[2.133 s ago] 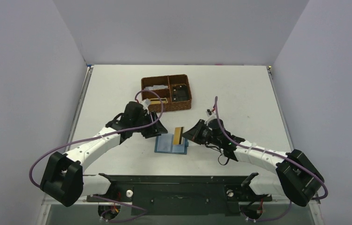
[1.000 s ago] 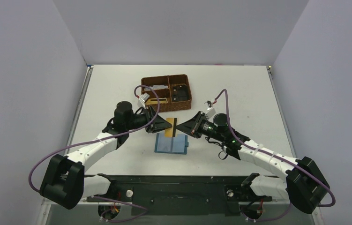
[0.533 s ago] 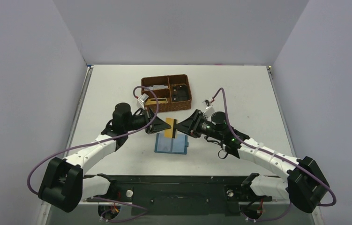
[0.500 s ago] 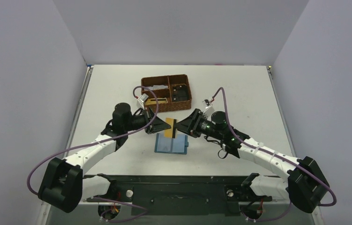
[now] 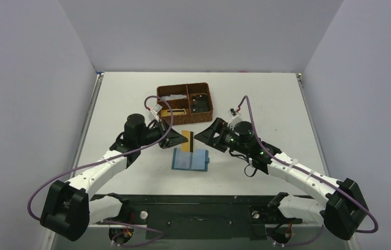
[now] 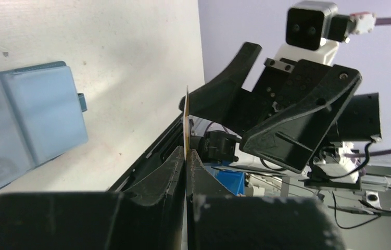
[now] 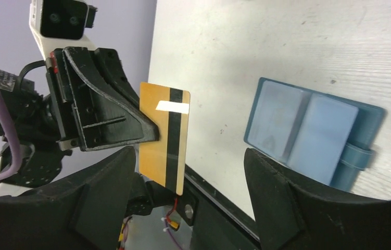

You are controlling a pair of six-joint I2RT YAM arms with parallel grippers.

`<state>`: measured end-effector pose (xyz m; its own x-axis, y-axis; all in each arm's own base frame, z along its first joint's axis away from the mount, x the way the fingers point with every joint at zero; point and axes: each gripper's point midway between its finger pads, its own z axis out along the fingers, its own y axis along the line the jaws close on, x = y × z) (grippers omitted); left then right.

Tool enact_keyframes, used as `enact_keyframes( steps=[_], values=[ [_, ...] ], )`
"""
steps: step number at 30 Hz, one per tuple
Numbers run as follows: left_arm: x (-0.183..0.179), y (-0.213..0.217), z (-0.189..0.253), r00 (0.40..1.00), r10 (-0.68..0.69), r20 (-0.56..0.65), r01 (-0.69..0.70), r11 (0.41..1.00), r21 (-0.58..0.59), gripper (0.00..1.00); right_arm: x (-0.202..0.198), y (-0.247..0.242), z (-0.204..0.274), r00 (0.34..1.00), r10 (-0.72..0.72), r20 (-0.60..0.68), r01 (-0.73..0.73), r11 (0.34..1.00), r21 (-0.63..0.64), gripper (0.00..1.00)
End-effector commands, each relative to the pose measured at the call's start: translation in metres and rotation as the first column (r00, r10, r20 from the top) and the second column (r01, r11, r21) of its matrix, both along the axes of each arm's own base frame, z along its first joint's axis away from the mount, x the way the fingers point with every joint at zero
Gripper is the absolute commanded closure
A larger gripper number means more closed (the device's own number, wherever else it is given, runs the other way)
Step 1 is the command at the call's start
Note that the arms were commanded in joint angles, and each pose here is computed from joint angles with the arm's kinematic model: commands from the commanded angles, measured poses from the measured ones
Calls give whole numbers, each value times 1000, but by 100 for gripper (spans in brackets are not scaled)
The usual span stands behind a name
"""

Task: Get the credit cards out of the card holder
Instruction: Place the credit card in the storage box.

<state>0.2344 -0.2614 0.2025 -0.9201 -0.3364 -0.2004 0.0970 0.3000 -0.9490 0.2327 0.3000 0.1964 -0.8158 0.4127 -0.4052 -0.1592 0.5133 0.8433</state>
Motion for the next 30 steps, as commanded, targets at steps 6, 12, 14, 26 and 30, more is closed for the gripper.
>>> enact_keyframes(
  steps=[6,12,14,26,30],
  values=[
    [40,16,20,984,158,85,-170,973,159,100,32,-66,13,966,-231,112,251,945,-211,26],
    [77,29,23,958,270,98,-287,915,282,100,60,-100,9,945,-312,102,328,892,-312,24],
    [91,34,24,947,305,104,-322,891,321,100,74,-112,16,935,-343,94,355,879,-320,24],
    [177,58,8,919,393,35,-359,797,486,100,113,-184,-4,901,-433,-10,351,745,-567,25],
    [192,61,-9,912,410,4,-350,772,531,100,122,-210,-15,883,-470,-17,360,699,-618,25]
  ],
)
